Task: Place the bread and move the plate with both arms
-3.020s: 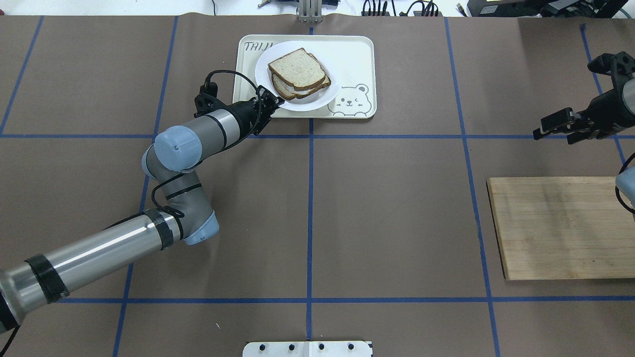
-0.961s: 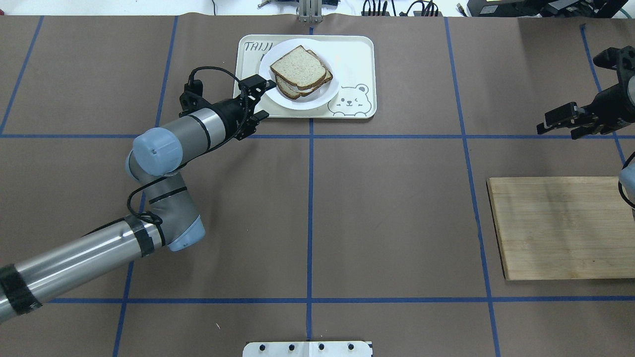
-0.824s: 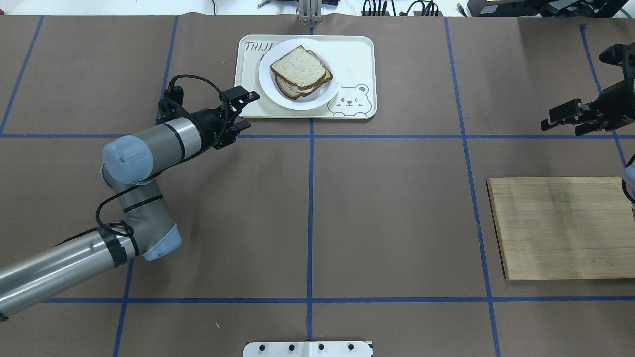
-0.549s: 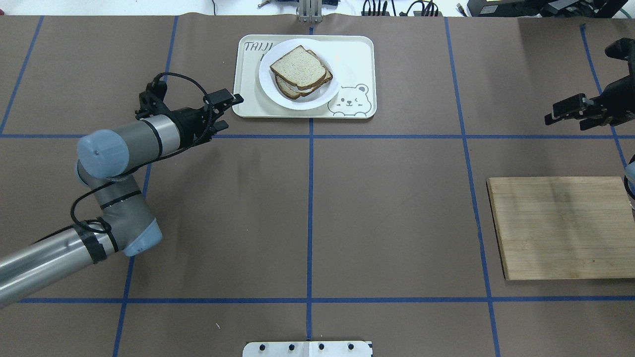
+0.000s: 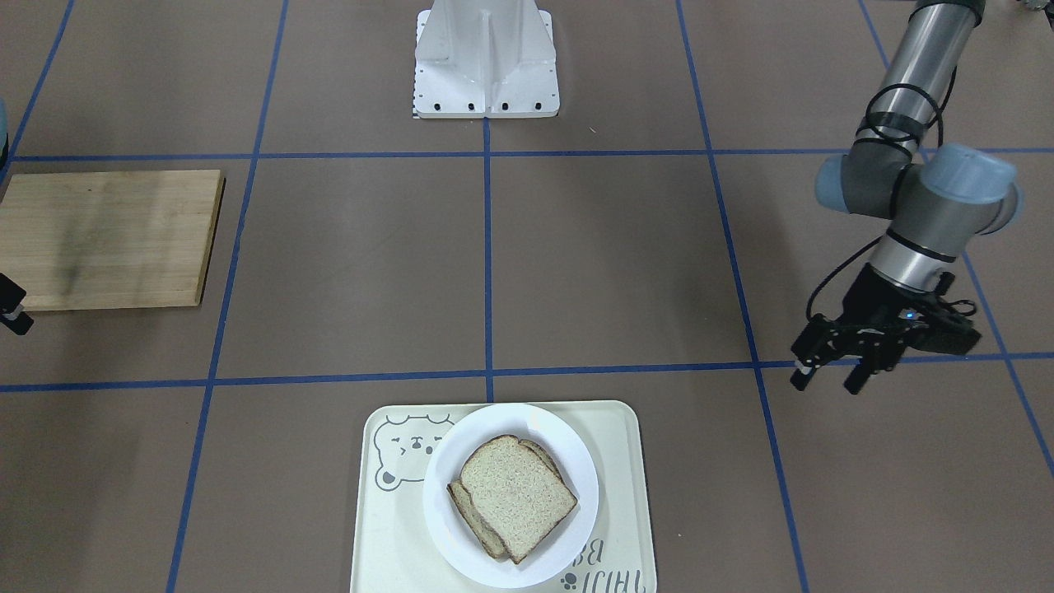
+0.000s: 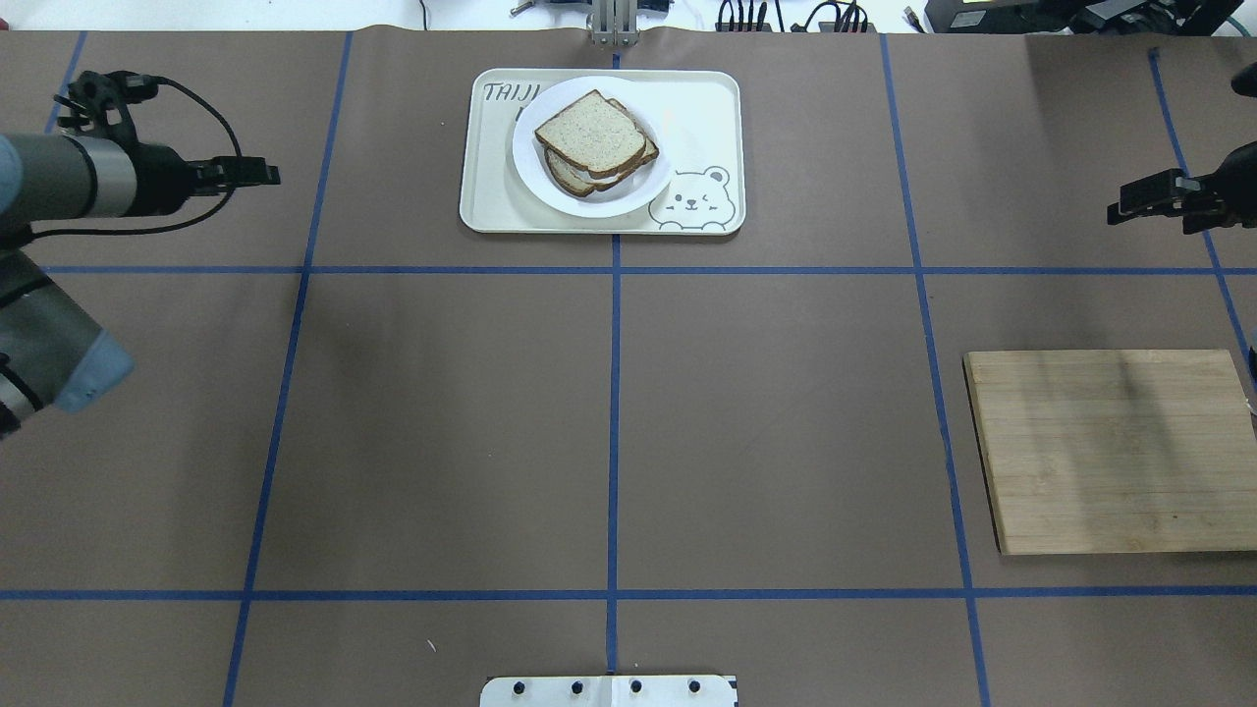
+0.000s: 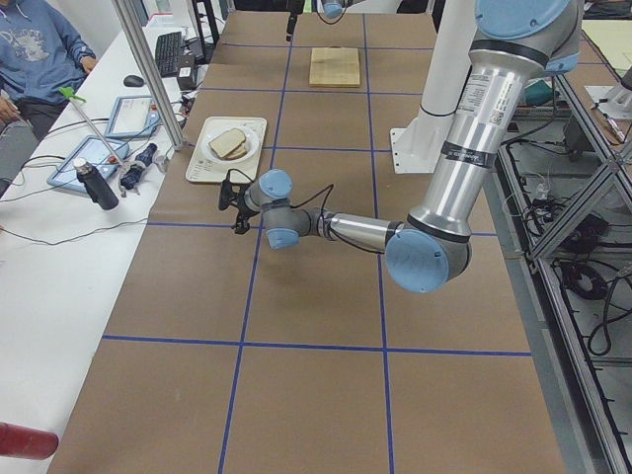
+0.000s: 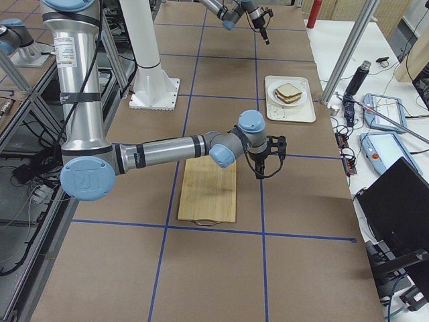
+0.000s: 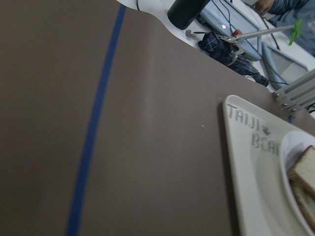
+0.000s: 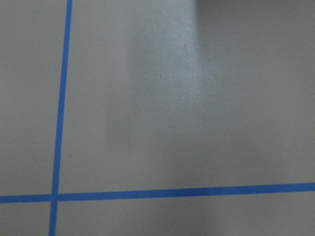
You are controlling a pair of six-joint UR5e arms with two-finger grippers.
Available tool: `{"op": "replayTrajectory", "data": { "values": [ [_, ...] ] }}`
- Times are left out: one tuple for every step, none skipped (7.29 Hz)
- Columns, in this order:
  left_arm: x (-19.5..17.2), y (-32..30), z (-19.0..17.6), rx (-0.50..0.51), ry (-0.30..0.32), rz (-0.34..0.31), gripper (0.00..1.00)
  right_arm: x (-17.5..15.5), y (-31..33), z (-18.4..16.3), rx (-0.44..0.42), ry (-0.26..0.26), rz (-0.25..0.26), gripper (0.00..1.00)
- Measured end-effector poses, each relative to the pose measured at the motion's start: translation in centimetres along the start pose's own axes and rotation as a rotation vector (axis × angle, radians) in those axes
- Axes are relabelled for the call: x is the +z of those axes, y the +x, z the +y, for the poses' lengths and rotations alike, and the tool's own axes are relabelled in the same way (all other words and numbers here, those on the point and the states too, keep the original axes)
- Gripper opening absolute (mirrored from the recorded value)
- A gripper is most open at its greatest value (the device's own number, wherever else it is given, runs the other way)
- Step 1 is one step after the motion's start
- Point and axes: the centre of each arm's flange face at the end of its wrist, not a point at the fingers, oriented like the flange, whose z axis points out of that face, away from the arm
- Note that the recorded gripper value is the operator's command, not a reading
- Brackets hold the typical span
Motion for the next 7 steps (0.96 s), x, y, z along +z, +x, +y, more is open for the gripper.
{"op": "replayTrajectory", "data": {
  "values": [
    [-2.3, -3.6, -1.7, 0.107, -0.054, -0.087, 0.98, 0.2, 0.5, -0.1, -0.001, 0.019, 0.027, 1.0],
    [-5.1, -8.1, -3.5, 0.2, -0.128, -0.161, 0.98, 0.6, 0.7, 0.0, -0.003, 0.015, 0.038, 1.0],
    [-7.8, -11.9, -5.7, 0.283, -0.217, -0.221, 0.98, 1.1, 1.0, 0.1, -0.008, -0.001, 0.044, 1.0],
    [-9.9, -13.8, -7.3, 0.337, -0.308, -0.261, 0.98, 1.6, 1.5, 0.2, -0.035, -0.028, 0.063, 1.0],
    [-11.3, -14.6, -7.8, 0.35, -0.399, -0.265, 0.98, 1.8, 2.3, 0.0, -0.083, -0.073, 0.09, 1.0],
    [-12.1, -15.5, -7.0, 0.332, -0.481, -0.213, 0.98, 1.5, 3.0, -0.5, -0.109, -0.127, 0.108, 1.0],
    [-12.7, -16.5, -5.4, 0.307, -0.538, -0.139, 0.98, 0.9, 3.8, -1.2, -0.105, -0.182, 0.116, 1.0]
  ]
}}
